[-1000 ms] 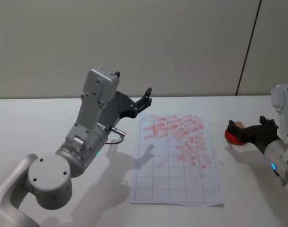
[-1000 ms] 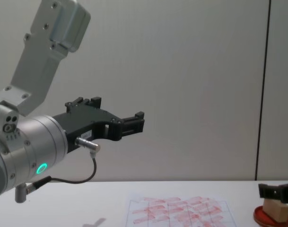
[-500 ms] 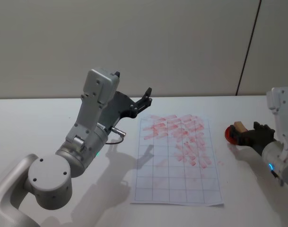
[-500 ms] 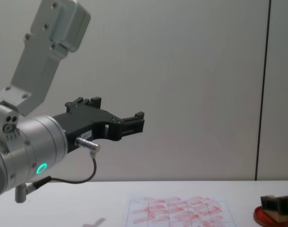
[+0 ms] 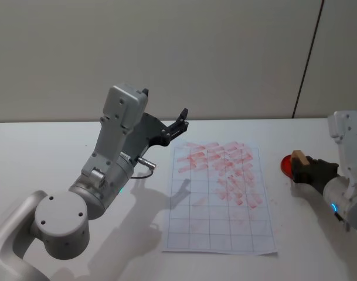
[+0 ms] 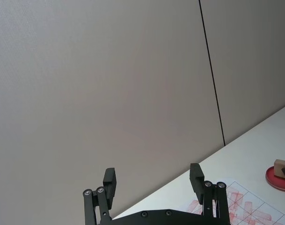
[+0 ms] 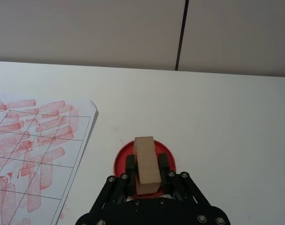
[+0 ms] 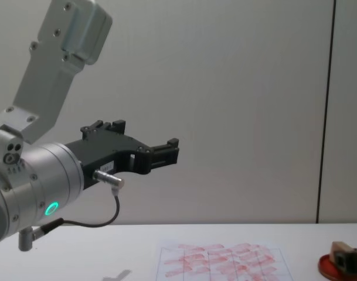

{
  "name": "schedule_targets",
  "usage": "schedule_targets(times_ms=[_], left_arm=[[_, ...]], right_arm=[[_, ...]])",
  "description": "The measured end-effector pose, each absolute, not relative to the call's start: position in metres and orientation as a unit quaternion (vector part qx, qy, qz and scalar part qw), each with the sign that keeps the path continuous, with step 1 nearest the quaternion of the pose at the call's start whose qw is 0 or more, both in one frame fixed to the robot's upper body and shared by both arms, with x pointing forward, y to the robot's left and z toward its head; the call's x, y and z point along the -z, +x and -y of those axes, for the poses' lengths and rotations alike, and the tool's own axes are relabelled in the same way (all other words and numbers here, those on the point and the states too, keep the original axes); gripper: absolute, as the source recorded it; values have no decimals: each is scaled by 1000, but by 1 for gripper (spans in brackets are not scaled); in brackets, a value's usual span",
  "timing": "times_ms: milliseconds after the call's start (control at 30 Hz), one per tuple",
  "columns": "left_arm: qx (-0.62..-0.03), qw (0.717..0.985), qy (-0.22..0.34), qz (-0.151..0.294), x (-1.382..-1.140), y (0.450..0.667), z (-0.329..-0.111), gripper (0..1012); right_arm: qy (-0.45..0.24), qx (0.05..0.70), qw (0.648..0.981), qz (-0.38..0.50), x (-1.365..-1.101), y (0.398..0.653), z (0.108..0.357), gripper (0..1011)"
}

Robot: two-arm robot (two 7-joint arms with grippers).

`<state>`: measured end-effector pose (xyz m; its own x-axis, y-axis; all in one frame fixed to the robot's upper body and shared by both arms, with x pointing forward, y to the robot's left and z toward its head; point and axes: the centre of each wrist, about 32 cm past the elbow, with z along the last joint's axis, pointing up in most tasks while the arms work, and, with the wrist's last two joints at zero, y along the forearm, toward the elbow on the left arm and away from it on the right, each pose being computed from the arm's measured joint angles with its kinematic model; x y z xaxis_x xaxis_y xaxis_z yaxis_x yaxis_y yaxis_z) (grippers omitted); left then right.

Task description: Use the one hand to pick up the stamp and affix it onto the A4 paper.

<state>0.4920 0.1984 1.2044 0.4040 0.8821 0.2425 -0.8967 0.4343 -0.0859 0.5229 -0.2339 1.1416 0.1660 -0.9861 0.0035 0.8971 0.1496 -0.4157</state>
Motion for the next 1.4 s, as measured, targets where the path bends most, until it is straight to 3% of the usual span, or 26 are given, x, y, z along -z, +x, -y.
schedule_targets(times_ms=[200, 1067, 1400], left_arm=[[-531, 837, 29, 126, -1204, 492, -198, 1001], [-531, 837, 29, 126, -1204, 492, -198, 1001], [-531, 837, 29, 126, -1204, 492, -198, 1001]], right_arm=[[-165, 630, 746, -138, -1139, 524, 234, 220], [-171, 632, 737, -165, -1137, 531, 233, 220], [-142, 634, 749, -132, -1160, 529, 229, 220]])
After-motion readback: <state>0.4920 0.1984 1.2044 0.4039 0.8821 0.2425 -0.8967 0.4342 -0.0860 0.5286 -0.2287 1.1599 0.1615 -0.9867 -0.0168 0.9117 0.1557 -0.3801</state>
